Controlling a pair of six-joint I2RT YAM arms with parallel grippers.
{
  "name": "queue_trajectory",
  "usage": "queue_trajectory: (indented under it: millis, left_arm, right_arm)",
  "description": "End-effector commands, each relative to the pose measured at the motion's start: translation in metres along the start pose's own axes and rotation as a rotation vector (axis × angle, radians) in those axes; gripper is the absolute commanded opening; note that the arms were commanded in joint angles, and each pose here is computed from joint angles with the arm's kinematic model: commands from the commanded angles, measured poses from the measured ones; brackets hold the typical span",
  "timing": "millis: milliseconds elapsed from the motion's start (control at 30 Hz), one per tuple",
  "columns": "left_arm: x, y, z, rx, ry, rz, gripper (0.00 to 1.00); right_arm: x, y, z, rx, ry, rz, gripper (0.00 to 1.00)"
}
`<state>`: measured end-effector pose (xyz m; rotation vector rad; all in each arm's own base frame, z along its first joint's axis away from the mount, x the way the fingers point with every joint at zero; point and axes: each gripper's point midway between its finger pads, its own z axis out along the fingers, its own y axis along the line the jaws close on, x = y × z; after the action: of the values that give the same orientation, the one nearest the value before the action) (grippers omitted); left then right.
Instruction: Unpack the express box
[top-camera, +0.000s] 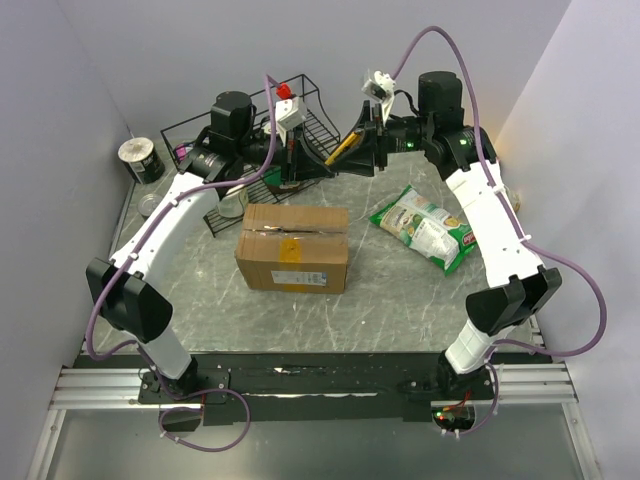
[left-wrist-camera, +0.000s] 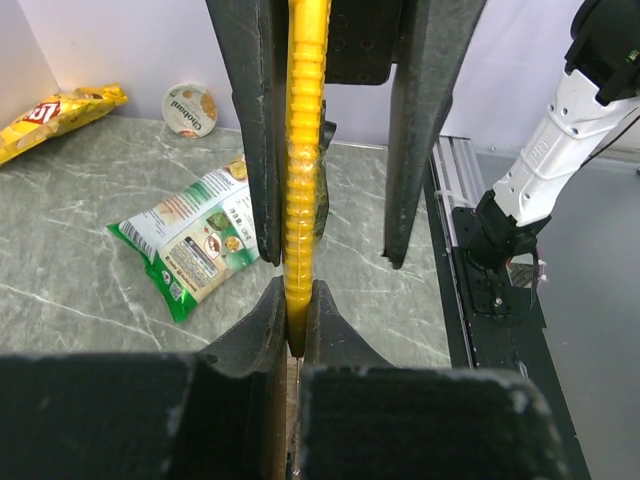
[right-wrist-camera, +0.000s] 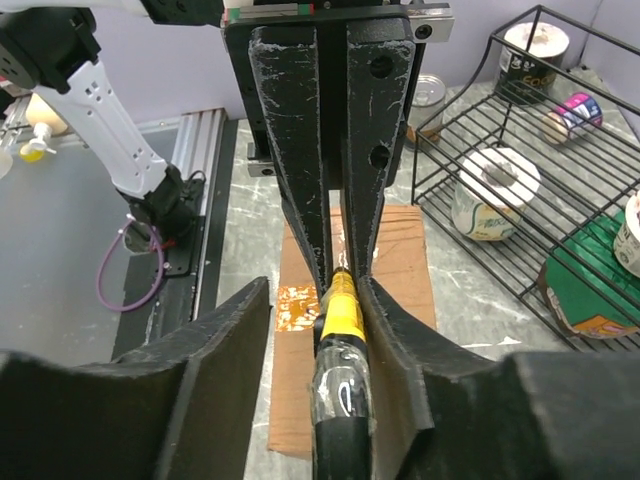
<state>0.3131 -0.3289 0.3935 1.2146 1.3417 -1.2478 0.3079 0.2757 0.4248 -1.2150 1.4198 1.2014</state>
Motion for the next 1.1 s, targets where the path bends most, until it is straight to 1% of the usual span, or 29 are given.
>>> queue_trajectory:
  millis: [0,100,167,200,233,267,300,333,367,400,433,467,500,533,567,600,633,667,700,733,767,800,833,867,900,933,967,1000,1067]
  left_arm:
    - [-0.019,-0.007,0.002,0.033,-0.028,0.073,0.01]
    - [-0.019,-0.005,0.002,0.033,-0.025,0.072,0.01]
    - [-0.018,-0.005,0.003,0.033,-0.025,0.072,0.01]
    - [-0.018,-0.004,0.003,0.031,-0.025,0.069,0.01]
    - [-0.018,-0.003,0.003,0.024,-0.024,0.069,0.01]
    - [-0.017,-0.002,0.003,0.018,-0.023,0.074,0.01]
    - [-0.016,0.001,0.003,0.004,-0.019,0.075,0.05]
    - [-0.017,0.004,0.003,-0.017,-0.018,0.085,0.14]
    - [-0.018,0.013,0.0,-0.077,-0.016,0.092,0.26]
    - [-0.017,0.017,-0.003,-0.105,-0.011,0.097,0.42]
    - [-0.023,0.018,-0.01,-0.139,-0.012,0.133,0.48]
    - [-0.024,0.03,-0.022,-0.212,-0.009,0.144,0.52]
    - [-0.021,0.035,-0.031,-0.249,-0.005,0.137,0.62]
    - [-0.032,0.03,-0.045,-0.285,-0.029,0.153,0.65]
    - [-0.034,0.042,-0.066,-0.359,-0.034,0.143,0.7]
    - [-0.027,0.048,-0.078,-0.412,-0.031,0.11,0.74]
    - [-0.031,0.043,-0.092,-0.462,-0.039,0.077,0.76]
    - [-0.027,0.049,-0.111,-0.518,-0.03,0.063,0.77]
    - [-0.012,0.052,-0.119,-0.551,-0.004,0.033,0.77]
    - [-0.013,0.044,-0.131,-0.595,0.001,0.058,0.77]
    - [-0.006,0.045,-0.141,-0.639,0.004,0.05,0.78]
    - [0.022,0.05,-0.148,-0.694,0.036,-0.001,0.78]
    - [0.021,0.039,-0.155,-0.728,0.028,0.017,0.78]
    - [0.028,0.038,-0.159,-0.759,0.022,0.005,0.78]
    - [0.06,0.043,-0.166,-0.827,0.051,-0.069,0.78]
    - [0.063,0.033,-0.17,-0.85,0.03,-0.085,0.78]
    - [0.078,0.03,-0.172,-0.864,0.053,-0.119,0.78]
    - [0.103,0.026,-0.172,-0.873,0.074,-0.198,0.78]
    - [0.117,0.018,-0.175,-0.897,0.076,-0.257,0.79]
  right_arm:
    - [-0.014,0.005,0.002,-0.012,-0.018,-0.045,0.45]
    - [-0.014,0.006,0.003,-0.025,-0.019,-0.043,0.4]
    - [-0.014,0.008,0.004,-0.039,-0.02,-0.049,0.29]
    - [-0.014,0.011,0.004,-0.06,-0.024,-0.051,0.21]
    - [-0.014,0.012,0.004,-0.062,-0.024,-0.053,0.0]
    - [-0.013,0.01,0.004,-0.057,-0.023,-0.053,0.0]
    - [-0.014,0.007,0.003,-0.026,-0.019,-0.054,0.0]
    - [-0.013,0.002,0.003,0.009,-0.011,-0.041,0.0]
    - [-0.016,-0.001,0.0,0.047,-0.007,-0.021,0.0]
    - [-0.016,-0.011,-0.006,0.11,0.001,-0.012,0.0]
    - [-0.016,-0.014,-0.011,0.135,0.005,-0.005,0.0]
    - [-0.016,-0.017,-0.015,0.157,0.004,-0.009,0.0]
    - [-0.021,-0.015,-0.022,0.176,-0.006,-0.029,0.0]
    - [-0.022,-0.021,-0.032,0.223,-0.012,-0.017,0.0]
    - [-0.026,-0.024,-0.037,0.265,-0.026,-0.014,0.0]
    - [-0.026,-0.026,-0.04,0.288,-0.029,0.002,0.0]
    - [-0.026,-0.026,-0.042,0.298,-0.028,-0.003,0.0]
    - [-0.022,-0.03,-0.043,0.313,-0.019,0.011,0.0]
    - [-0.021,-0.031,-0.044,0.325,-0.017,0.012,0.0]
    - [-0.018,-0.036,-0.045,0.343,-0.016,0.017,0.0]
    - [-0.015,-0.037,-0.044,0.345,-0.014,0.005,0.0]
    - [-0.015,-0.041,-0.045,0.366,-0.015,-0.013,0.0]
    - [-0.015,-0.045,-0.045,0.392,-0.021,0.011,0.0]
    - [-0.014,-0.052,-0.043,0.403,-0.022,0.02,0.0]
    - [-0.008,-0.054,-0.042,0.409,-0.001,0.062,0.0]
    - [-0.023,-0.054,-0.043,0.418,-0.01,0.039,0.0]
    - [-0.011,-0.065,-0.035,0.405,0.019,0.075,0.0]
    - [-0.013,-0.063,-0.031,0.366,0.012,0.064,0.0]
    - [-0.017,-0.064,-0.022,0.345,-0.009,0.033,0.0]
